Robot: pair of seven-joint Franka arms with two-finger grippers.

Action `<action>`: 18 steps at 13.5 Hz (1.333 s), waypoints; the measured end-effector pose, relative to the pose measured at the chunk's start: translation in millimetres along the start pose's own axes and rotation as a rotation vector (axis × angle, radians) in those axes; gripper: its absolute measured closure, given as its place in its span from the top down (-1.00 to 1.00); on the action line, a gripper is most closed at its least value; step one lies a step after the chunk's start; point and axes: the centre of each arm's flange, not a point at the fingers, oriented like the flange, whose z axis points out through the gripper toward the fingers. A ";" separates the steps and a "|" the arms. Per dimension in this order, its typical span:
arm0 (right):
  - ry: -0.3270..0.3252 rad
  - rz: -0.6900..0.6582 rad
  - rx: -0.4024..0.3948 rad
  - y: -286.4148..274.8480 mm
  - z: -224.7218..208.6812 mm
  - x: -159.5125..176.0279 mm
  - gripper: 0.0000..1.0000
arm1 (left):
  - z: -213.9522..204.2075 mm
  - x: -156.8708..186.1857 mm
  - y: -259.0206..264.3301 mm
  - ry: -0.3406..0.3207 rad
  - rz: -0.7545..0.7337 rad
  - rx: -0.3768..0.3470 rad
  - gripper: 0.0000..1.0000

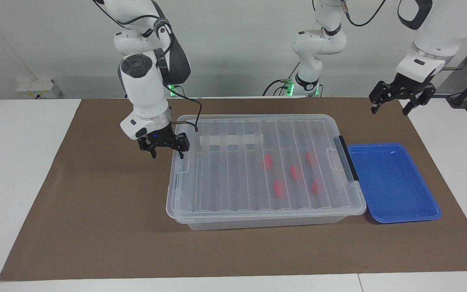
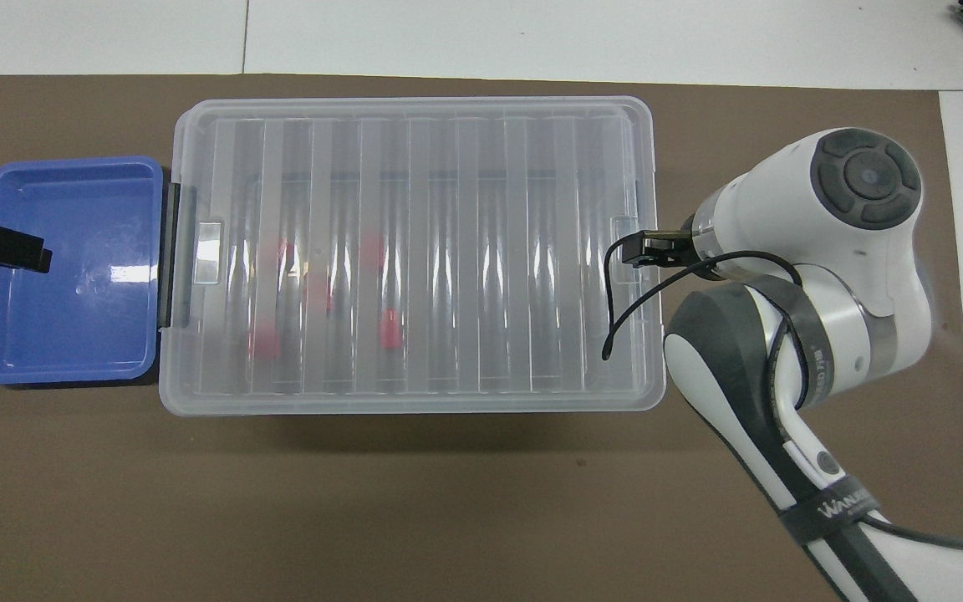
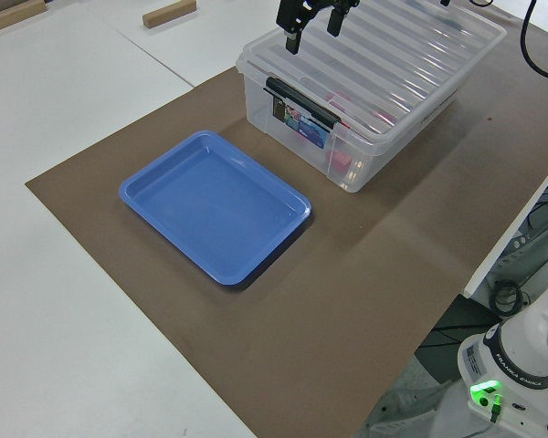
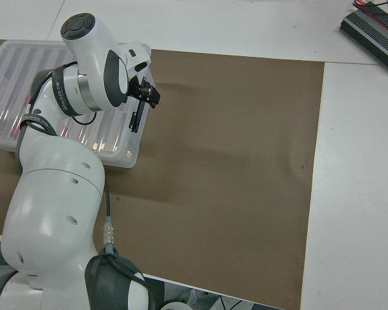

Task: Place red block in blue tray from box
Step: 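Reach the right gripper to the lid handle of the clear box, then slide the clear lid away from the blue tray with the right gripper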

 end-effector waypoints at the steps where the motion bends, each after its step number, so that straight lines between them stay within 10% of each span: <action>1: -0.003 0.000 -0.008 2.1 -0.2 -0.4 0.97 | 0.1 0.1 2.8 -0.002 0.005 -0.001 1.00; 13: -0.059 -0.241 -0.029 122.7 -4.8 18.4 1.00 | -1.4 0.6 8.4 0.005 0.012 0.000 1.00; 18: -0.064 -0.298 -0.027 178.9 -4.8 23.3 1.00 | 27.6 10.6 15.1 0.138 -0.235 -0.002 1.00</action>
